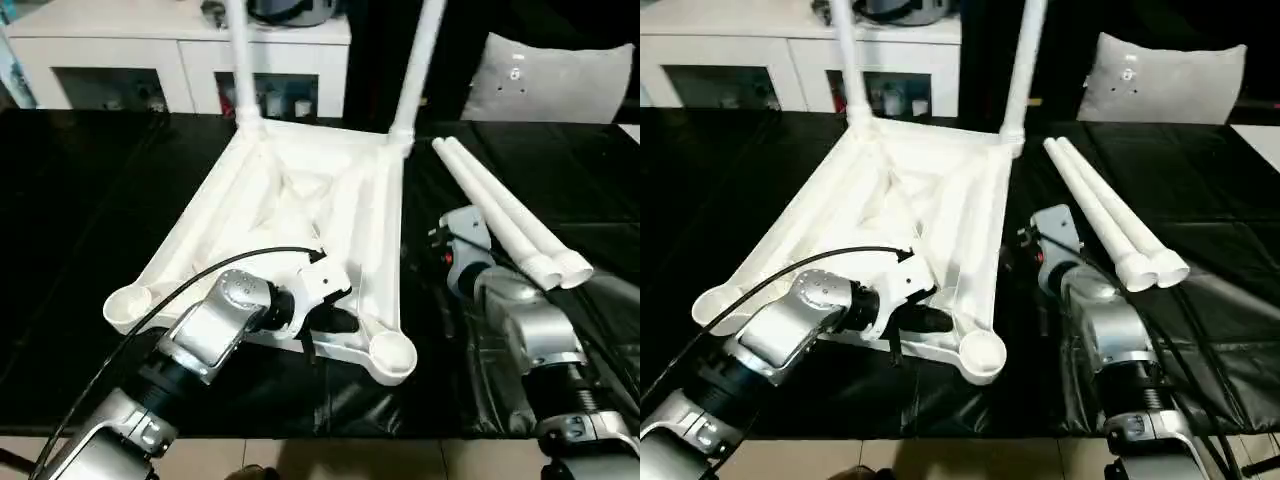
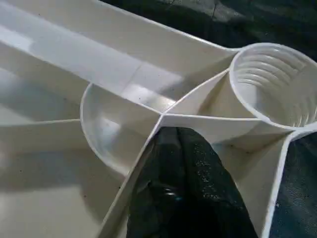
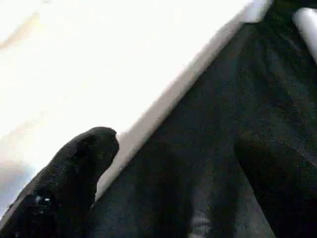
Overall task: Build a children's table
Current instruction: Rotate table base
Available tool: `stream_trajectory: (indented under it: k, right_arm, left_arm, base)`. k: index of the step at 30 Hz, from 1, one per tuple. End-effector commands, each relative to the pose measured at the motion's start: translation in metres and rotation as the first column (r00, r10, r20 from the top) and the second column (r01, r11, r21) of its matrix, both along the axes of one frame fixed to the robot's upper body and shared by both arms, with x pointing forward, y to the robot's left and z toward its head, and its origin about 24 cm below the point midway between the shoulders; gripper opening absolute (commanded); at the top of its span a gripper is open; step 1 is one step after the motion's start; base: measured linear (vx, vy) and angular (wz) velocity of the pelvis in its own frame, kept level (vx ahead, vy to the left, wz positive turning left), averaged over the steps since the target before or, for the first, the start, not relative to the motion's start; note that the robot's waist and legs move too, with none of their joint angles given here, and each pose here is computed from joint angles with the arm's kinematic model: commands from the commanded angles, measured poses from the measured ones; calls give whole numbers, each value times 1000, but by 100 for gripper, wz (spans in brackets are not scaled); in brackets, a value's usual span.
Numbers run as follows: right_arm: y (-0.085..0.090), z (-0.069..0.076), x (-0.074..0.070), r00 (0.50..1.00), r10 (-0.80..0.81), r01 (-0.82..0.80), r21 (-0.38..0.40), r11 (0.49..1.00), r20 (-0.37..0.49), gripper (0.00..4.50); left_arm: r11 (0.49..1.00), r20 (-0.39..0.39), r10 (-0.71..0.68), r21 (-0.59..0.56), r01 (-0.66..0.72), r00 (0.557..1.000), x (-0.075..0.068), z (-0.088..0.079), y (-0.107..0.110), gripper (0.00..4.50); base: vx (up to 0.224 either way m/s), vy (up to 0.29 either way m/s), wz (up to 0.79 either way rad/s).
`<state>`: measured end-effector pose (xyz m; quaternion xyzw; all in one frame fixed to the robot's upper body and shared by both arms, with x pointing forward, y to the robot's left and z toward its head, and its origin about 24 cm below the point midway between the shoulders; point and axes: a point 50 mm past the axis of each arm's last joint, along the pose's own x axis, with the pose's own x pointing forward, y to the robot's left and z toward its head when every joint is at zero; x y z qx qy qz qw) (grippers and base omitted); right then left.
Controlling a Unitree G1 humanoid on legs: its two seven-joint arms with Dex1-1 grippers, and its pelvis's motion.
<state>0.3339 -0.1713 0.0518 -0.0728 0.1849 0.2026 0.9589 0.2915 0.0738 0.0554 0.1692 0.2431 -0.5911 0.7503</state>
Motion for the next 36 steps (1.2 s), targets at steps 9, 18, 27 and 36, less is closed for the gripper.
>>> stream_trajectory:
  k: [9, 18, 27, 36]
  right_arm:
    - [11, 3, 20, 999, -23, 24, -16, 1000, 47, 450]
    - [-25, 10, 28, 962, -244, 240, 50, 969, 119, 450]
    - [0, -30, 23, 988, -142, 137, -78, 988, -64, 450]
    - [44, -14, 35, 1000, 17, -17, 8, 1000, 6, 450]
  left_arm:
    - [995, 34, -61, 83, 57, 998, 0, 1, 5, 6]
    - [991, 58, -94, 100, 88, 994, -2, 16, 27, 6]
    - [983, 19, -163, 82, 161, 986, -13, 5, 8, 6]
    - [987, 26, -160, 41, 158, 987, -14, 5, -1, 6]
  base:
    - [0, 0, 0]
    - [0, 0, 0]
    - [0, 0, 0]
    - [0, 0, 0]
